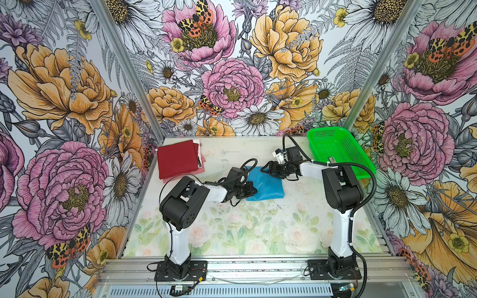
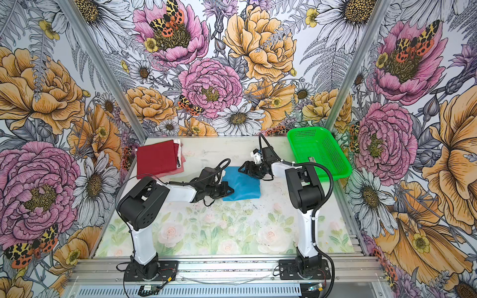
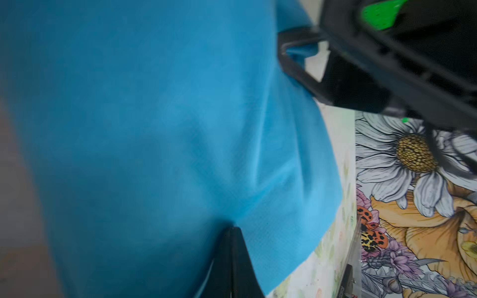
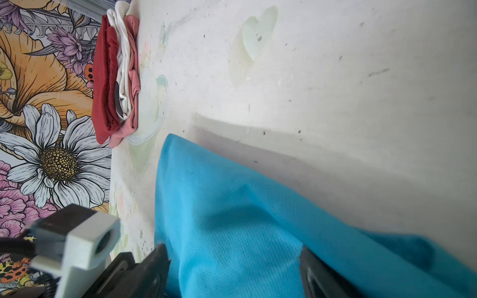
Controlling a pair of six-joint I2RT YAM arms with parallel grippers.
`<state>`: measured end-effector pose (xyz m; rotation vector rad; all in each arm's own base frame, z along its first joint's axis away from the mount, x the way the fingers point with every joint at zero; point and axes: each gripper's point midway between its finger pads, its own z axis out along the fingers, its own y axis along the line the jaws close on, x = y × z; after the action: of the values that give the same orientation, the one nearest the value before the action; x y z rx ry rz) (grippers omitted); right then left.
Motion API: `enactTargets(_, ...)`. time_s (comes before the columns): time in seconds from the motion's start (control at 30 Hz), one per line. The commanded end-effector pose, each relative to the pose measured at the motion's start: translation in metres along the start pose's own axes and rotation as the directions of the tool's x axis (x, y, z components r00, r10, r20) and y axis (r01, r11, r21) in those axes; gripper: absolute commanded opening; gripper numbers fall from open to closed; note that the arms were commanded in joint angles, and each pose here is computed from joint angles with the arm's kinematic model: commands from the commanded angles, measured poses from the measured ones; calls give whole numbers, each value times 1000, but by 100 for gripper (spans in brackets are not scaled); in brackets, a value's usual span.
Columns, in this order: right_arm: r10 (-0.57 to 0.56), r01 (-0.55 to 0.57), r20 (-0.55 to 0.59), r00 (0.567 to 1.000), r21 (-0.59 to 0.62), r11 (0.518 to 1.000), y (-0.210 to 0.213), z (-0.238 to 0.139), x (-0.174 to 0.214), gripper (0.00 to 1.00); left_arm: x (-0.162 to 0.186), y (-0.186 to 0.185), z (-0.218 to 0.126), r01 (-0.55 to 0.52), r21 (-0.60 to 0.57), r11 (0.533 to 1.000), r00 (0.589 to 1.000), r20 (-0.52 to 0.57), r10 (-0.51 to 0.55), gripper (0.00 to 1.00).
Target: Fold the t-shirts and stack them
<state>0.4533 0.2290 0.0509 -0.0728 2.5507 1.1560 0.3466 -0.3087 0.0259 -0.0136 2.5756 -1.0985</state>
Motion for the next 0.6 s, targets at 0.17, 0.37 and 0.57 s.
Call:
enactTargets(0.17,3,-3,7,1000,84,996,3,-29,13,82,-16,15,-50,-39,-110,993,998,51,45,8)
enactTargets(0.37,-25,17,36,999,221,975,2,-62,18,82,-36,-1,-63,-112,-108,988,993,24,115,61)
enactTargets(0.57,-24,44,-45,999,526,850,-37,-95,40,82,-46,18,-42,-127,-161,979,992,-42,122,80)
